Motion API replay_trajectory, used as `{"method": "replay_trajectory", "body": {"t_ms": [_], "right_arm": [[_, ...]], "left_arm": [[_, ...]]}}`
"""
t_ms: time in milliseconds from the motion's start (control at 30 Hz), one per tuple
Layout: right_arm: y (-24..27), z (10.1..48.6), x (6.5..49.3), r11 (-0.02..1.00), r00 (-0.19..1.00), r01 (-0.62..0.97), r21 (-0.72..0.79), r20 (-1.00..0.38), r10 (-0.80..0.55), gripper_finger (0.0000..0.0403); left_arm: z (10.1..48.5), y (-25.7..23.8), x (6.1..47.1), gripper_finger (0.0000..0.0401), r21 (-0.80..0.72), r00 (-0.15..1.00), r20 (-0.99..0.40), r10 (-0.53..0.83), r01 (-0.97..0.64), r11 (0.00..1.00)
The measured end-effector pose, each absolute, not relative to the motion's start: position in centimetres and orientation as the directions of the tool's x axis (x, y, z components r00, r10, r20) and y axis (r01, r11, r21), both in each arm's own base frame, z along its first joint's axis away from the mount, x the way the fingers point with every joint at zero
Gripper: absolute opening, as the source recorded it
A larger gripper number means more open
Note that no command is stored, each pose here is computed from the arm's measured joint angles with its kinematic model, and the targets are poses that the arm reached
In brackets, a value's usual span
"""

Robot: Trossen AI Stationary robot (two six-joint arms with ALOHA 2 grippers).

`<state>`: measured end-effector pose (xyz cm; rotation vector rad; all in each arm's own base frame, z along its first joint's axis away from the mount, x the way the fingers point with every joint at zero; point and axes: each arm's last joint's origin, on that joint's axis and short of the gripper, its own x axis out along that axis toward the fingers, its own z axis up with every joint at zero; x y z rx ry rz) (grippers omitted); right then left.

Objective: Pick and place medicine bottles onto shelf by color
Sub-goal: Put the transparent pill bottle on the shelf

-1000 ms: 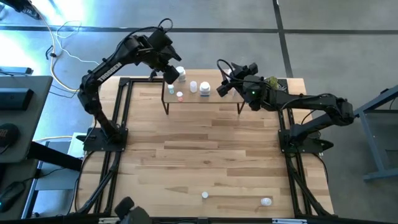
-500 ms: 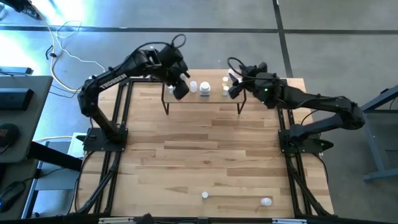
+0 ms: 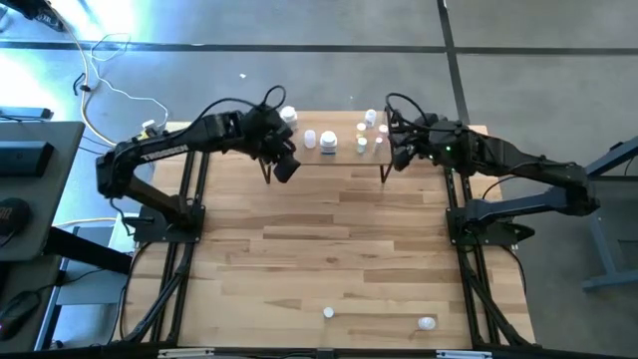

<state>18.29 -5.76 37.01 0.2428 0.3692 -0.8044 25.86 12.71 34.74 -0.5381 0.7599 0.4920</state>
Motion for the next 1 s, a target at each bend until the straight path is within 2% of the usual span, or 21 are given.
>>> {"method": "replay_trajectory", "body": {"t_ms": [167,333,500,733,1000], "right_arm": [[-5.0,35.7,17.0,0.679,0.641,0.708,0.193,-0.58,-0.503,0.0244],[-4.0,34.5,16.2,0.63,0.621,0.696,0.346,-0.731,-0.285,0.0244],[-2.4,33.8,15.8,0.556,0.593,0.695,0.456,-0.801,-0.084,0.0243],[0.5,33.3,15.2,0.442,0.51,0.756,0.483,-0.858,0.066,0.0243],[4.2,32.6,15.1,0.406,0.415,0.798,0.446,-0.894,0.167,0.0233]], "left_arm": [[33.6,11.1,25.1,0.0211,-0.301,0.687,-0.694,0.217,-0.55,0.779],[32.8,9.6,24.6,0.0211,-0.334,0.731,-0.651,0.202,-0.516,0.789],[32.4,8.1,24.0,0.0211,-0.332,0.758,-0.629,0.174,-0.464,0.821],[32.2,5.7,23.0,0.0211,-0.346,0.791,-0.601,0.116,-0.388,0.854],[32.0,3.9,21.9,0.0211,-0.377,0.821,-0.567,0.067,-0.331,0.865]]}}
